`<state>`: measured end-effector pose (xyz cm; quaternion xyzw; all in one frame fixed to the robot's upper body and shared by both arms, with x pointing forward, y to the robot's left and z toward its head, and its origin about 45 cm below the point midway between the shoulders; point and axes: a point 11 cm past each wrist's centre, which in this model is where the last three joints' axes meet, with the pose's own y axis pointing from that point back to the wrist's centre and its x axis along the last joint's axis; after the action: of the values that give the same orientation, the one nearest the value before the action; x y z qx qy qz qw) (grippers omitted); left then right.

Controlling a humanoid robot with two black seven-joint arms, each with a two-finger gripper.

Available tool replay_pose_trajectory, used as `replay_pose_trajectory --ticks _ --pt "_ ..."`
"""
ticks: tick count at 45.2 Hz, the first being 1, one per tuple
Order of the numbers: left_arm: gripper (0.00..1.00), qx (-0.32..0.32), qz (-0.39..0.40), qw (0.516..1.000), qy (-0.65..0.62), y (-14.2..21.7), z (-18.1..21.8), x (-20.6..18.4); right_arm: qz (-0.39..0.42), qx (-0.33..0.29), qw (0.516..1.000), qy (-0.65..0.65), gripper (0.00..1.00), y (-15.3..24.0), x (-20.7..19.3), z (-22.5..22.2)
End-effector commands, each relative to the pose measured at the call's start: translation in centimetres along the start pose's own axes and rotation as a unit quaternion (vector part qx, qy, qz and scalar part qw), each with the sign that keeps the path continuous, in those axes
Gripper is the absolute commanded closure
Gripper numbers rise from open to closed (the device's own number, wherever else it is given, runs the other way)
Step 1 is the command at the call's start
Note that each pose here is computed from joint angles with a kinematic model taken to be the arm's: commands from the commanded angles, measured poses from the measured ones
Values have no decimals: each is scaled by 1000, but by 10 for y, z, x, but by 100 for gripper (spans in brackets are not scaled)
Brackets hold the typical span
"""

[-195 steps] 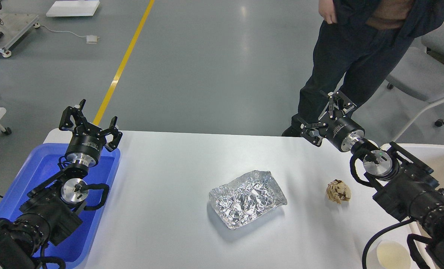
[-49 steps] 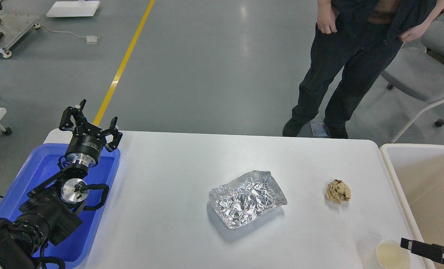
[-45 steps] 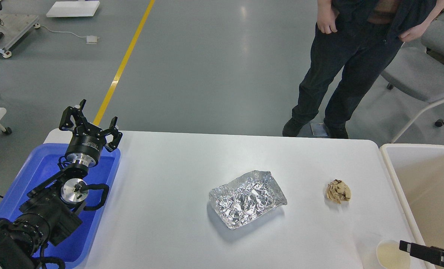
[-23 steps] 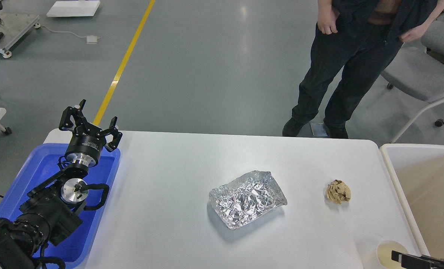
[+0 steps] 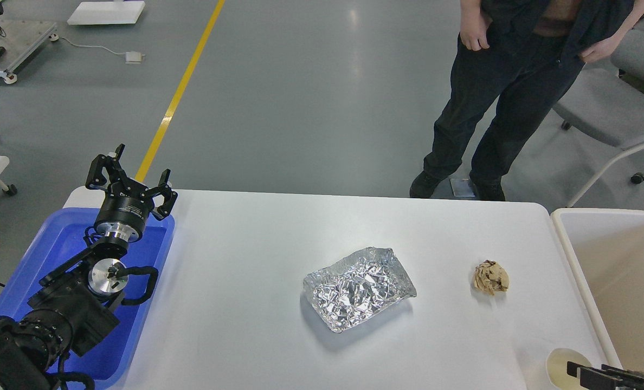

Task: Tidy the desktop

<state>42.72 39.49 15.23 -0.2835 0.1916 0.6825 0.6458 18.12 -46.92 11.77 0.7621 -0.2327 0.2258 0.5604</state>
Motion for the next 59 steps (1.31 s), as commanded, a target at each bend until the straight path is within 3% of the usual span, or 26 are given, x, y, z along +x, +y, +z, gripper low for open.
replay_pose_trajectory --ticks 1,3,8,10,12,13,26,34,44,59 --pt "0 0 0 1000 0 0 0 0 -1 4 1000 1 39 0 -3 0" --pt "0 0 0 1000 0 0 0 0 -2 3 1000 1 41 0 -4 0" --pt "0 0 0 1000 0 0 0 0 -5 3 1000 0 59 1 -6 1" --pt "0 0 0 1000 0 0 0 0 -8 3 1000 0 75 2 -7 0" --pt "0 0 0 1000 0 0 0 0 -12 3 1000 0 98 3 -10 0" --pt "0 0 0 1000 0 0 0 0 -14 2 1000 0 100 4 -11 1" --pt "0 0 0 1000 0 0 0 0 -7 -14 1000 -1 100 15 -8 10" --pt "0 0 -1 1000 1 0 0 -1 11 13 1000 -15 100 31 4 1" --pt "0 0 -1 1000 0 0 0 0 53 40 997 -34 100 61 45 -15" --pt "0 0 -1 1000 0 0 0 0 77 30 993 -80 100 117 125 -10"
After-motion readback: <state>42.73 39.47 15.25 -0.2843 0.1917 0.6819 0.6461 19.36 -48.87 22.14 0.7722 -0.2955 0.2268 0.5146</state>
